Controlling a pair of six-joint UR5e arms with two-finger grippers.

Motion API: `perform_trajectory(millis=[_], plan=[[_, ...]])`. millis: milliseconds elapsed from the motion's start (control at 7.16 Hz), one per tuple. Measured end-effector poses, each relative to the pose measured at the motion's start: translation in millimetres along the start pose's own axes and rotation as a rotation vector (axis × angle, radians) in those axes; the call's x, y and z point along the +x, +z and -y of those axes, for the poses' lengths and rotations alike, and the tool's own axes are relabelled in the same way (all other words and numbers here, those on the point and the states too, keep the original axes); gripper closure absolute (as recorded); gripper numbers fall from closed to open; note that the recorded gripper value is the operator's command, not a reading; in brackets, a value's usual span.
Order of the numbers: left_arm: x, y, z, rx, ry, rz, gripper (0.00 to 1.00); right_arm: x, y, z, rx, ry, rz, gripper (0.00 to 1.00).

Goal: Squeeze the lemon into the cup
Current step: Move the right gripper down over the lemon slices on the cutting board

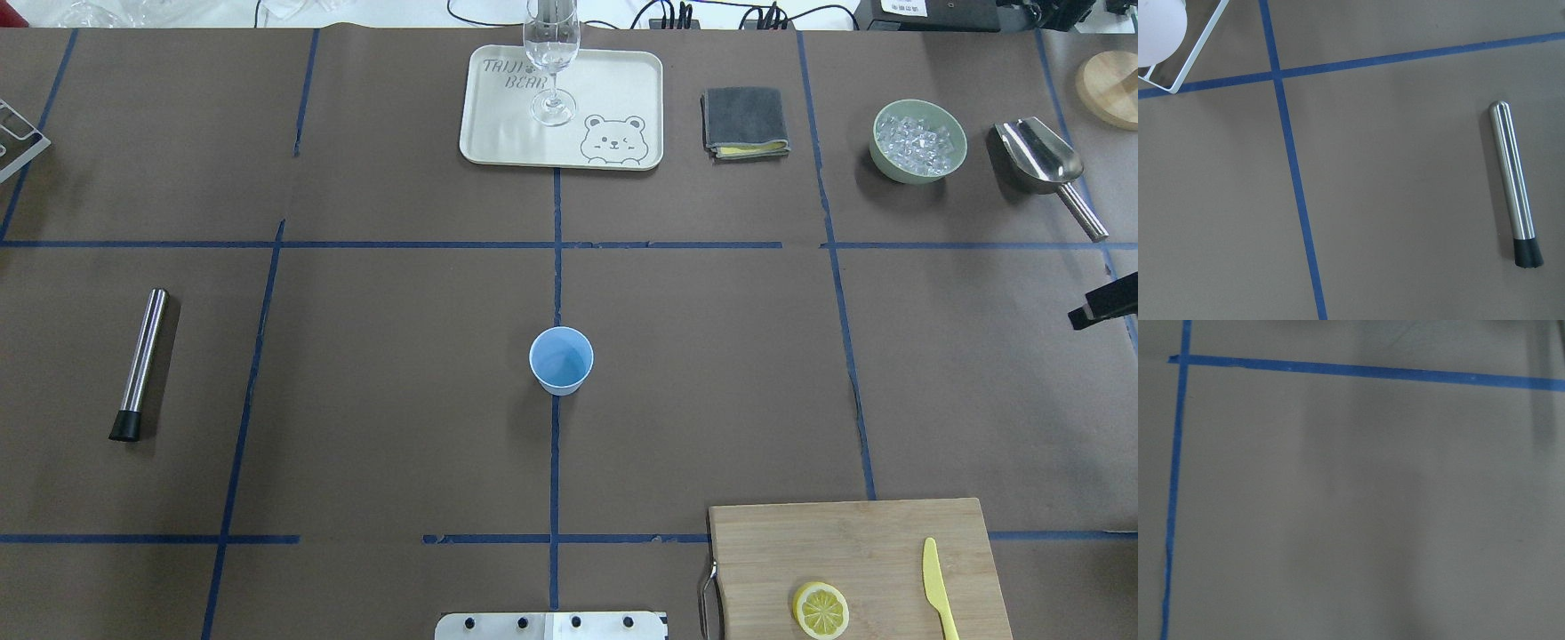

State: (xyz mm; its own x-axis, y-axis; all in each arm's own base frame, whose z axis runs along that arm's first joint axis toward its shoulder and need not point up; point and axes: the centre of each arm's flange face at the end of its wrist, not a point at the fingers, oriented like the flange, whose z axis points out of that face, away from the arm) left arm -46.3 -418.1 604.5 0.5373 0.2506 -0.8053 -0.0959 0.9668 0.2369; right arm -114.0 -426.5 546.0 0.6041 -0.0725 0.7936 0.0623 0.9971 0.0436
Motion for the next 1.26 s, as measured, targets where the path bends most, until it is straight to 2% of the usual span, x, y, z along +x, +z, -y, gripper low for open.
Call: perform_trajectory(millis=[140, 279, 419, 838, 1257], plan=[[4, -2, 1, 0.027, 0.039, -0.002, 0.0, -49, 20, -11, 0.002, 0.055, 0.024, 0.0], [5, -3, 3, 0.044, 0.063, -0.001, 0.0, -105, 39, -32, 0.003, 0.064, 0.025, 0.0], [6, -3, 5, 0.051, 0.073, -0.001, 0.0, -156, 53, -63, -0.005, 0.047, 0.026, 0.0], [5, -3, 6, 0.054, 0.078, -0.003, 0.0, -231, 65, -149, -0.034, 0.02, 0.022, 0.0], [4, -2, 4, 0.053, 0.077, -0.004, 0.0, -297, 110, -240, 0.038, 0.034, -0.01, 0.0]])
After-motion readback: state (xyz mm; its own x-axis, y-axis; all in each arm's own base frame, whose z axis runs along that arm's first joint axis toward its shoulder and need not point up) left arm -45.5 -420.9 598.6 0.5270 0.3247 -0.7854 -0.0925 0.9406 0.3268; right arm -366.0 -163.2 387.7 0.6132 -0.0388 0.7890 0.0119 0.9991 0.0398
